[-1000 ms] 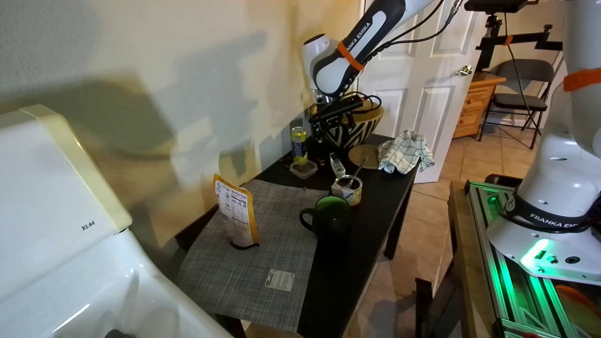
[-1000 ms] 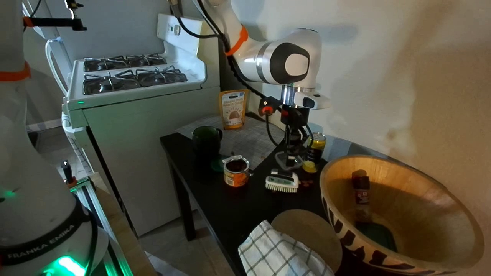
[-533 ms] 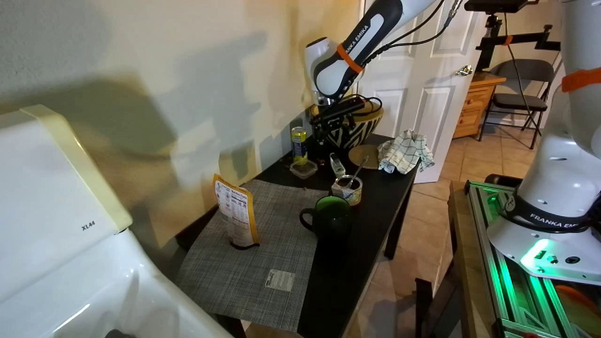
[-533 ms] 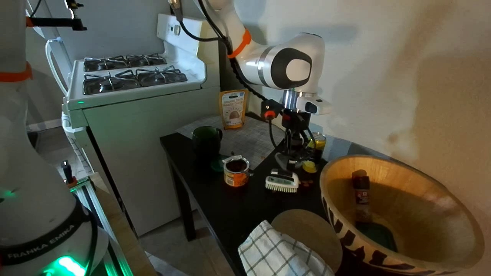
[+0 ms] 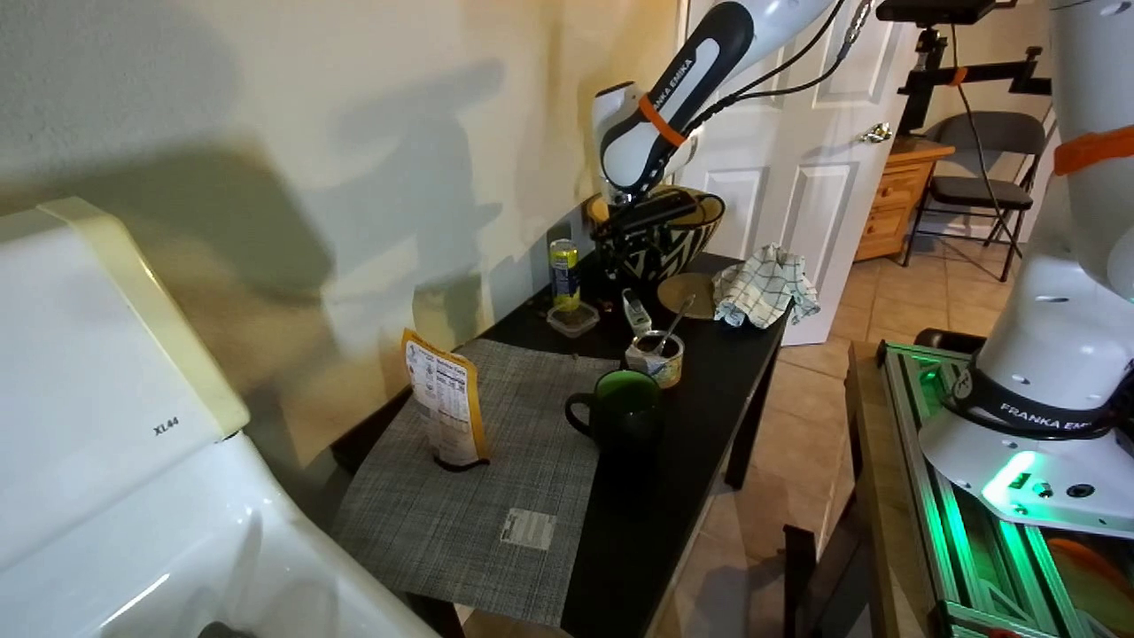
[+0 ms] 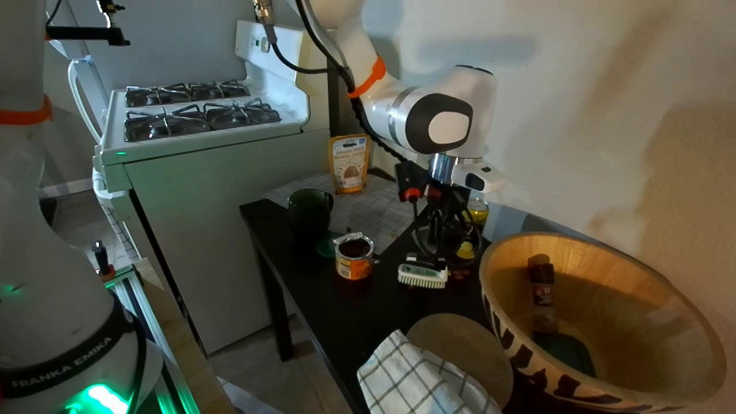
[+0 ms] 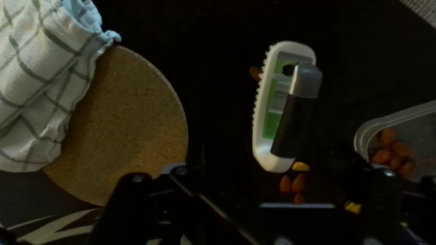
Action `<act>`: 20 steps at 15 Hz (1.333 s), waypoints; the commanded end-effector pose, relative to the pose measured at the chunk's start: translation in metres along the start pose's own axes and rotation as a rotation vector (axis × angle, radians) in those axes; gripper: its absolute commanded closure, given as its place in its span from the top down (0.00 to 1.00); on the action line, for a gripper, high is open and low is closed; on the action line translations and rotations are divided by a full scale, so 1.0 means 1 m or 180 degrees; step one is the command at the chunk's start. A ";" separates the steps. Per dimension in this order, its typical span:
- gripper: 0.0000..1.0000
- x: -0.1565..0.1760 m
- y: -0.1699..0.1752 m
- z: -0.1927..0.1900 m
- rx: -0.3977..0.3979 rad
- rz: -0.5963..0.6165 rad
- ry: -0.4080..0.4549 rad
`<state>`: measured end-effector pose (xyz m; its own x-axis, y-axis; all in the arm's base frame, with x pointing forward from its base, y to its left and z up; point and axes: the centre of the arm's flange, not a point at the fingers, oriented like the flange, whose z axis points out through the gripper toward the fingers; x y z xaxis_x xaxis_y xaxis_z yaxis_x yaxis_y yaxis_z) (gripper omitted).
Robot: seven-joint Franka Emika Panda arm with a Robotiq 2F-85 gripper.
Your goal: Use the brush to sweep the contents on the table
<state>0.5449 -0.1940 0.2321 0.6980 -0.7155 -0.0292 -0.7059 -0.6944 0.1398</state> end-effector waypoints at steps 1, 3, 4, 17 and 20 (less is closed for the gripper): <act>0.75 -0.001 -0.008 0.014 0.0123 0.0042 -0.0059; 0.70 0.000 -0.011 0.019 0.0111 0.0080 -0.0074; 0.69 0.001 -0.012 0.020 0.0109 0.0089 -0.0081; 0.44 0.031 -0.015 0.035 0.0022 0.0206 -0.0071; 0.37 0.035 -0.014 0.039 -0.0001 0.0217 -0.0066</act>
<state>0.5676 -0.2075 0.1985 0.6624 -0.7483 -0.0372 -0.7375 -0.6600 0.1431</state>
